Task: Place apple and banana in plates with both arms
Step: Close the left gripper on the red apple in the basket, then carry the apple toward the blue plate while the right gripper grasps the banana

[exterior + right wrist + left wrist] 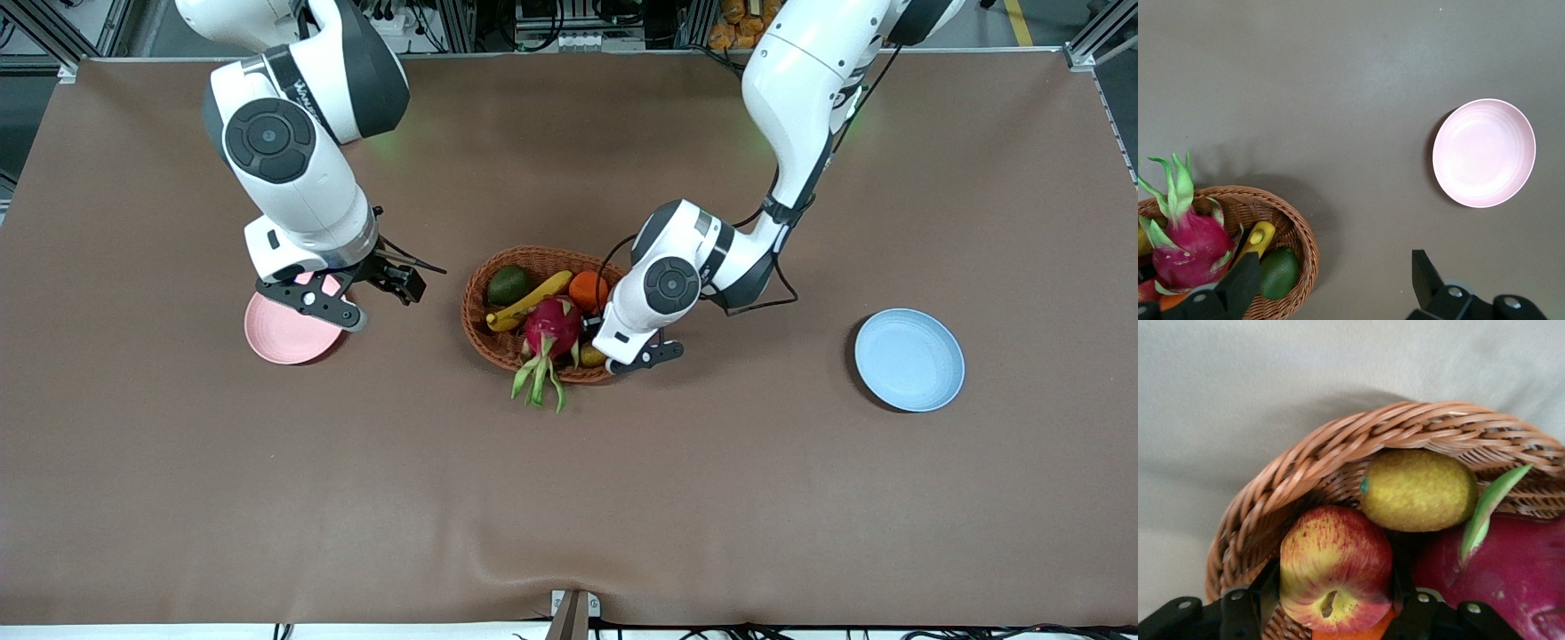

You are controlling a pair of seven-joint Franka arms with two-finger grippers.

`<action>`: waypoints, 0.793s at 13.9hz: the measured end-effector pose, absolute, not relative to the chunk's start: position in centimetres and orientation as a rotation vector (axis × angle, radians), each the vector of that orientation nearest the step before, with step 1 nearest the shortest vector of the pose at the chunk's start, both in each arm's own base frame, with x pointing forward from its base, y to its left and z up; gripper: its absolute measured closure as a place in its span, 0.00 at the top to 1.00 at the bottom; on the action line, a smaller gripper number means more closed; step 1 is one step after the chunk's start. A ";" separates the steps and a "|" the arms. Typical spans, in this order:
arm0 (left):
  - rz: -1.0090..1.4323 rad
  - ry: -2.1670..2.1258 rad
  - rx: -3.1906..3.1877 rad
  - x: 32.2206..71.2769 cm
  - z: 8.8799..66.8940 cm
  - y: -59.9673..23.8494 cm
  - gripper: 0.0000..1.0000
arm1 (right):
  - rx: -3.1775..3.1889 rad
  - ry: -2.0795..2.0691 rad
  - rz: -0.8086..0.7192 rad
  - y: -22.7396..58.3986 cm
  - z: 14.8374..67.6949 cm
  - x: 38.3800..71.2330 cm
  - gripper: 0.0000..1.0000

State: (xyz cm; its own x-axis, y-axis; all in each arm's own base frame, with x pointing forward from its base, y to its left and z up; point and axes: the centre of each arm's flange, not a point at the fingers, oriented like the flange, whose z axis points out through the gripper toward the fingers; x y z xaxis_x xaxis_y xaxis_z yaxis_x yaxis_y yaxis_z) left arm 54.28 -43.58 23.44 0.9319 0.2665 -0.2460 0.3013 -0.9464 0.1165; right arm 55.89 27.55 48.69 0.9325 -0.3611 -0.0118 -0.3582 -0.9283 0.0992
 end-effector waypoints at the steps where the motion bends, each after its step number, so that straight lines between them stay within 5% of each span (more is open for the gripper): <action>1: -0.345 0.438 2.936 54.6 24.5 -43.4 0.70 | 2.991 -0.572 -0.045 27.6 48.7 55.9 1.00; 11: -0.457 0.345 2.956 60.1 38.4 -29.1 0.70 | 2.942 -0.842 0.024 31.9 43.8 56.3 1.00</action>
State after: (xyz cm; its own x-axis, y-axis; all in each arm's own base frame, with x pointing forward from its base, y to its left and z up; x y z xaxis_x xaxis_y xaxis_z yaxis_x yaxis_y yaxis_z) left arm 60.14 -29.13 38.43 0.9279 0.2043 -0.3119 0.2439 -0.9653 0.0933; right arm 56.26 31.94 43.79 0.8488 -0.5274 0.0375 -0.5286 -0.8456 0.0739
